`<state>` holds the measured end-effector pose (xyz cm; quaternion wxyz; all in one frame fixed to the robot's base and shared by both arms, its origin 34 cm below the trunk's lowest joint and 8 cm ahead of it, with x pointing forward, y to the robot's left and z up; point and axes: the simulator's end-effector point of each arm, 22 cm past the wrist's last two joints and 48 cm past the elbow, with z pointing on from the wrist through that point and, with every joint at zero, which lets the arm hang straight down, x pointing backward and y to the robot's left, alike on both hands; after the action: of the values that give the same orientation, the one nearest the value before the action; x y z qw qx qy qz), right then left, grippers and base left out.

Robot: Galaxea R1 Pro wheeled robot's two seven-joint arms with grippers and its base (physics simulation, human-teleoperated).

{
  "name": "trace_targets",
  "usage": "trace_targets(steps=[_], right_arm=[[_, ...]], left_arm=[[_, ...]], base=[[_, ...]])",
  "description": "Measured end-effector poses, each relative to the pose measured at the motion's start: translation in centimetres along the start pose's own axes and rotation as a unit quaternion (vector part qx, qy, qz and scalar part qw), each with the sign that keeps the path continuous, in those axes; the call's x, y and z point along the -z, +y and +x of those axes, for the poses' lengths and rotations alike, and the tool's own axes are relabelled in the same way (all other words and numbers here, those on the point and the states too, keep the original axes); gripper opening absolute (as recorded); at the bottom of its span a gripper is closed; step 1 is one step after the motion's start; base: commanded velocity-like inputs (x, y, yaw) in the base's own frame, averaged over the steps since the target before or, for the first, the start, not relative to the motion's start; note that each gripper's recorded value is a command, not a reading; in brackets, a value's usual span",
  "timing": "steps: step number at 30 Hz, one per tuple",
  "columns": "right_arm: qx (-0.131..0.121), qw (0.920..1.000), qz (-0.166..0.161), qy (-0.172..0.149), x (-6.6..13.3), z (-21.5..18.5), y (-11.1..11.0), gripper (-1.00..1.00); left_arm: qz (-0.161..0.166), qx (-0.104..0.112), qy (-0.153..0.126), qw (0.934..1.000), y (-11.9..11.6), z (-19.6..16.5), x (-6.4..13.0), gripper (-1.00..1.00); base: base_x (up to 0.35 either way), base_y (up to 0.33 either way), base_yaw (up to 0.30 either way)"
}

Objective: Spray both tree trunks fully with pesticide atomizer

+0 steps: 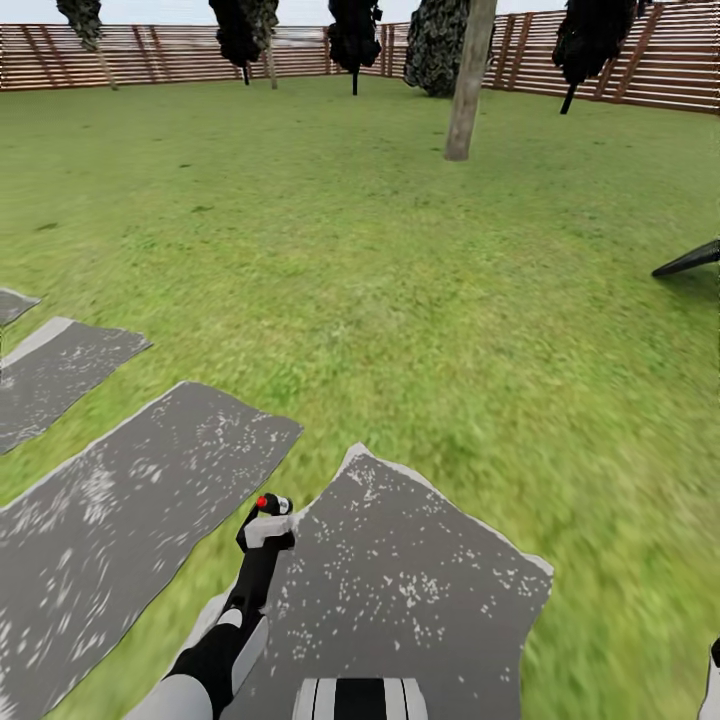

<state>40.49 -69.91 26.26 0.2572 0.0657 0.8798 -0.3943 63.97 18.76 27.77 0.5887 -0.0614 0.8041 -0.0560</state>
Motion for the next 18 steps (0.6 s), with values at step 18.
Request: trace_targets(steps=[18], right_arm=[[-0.038,0.9977,0.001,-0.055,1.1,-4.0,-0.5,1.0]], left_arm=[[0.006,-0.001,-0.036,0.9993,-0.7,-4.5,-0.1,-1.0]], base=[[0.0,0.0,0.0]])
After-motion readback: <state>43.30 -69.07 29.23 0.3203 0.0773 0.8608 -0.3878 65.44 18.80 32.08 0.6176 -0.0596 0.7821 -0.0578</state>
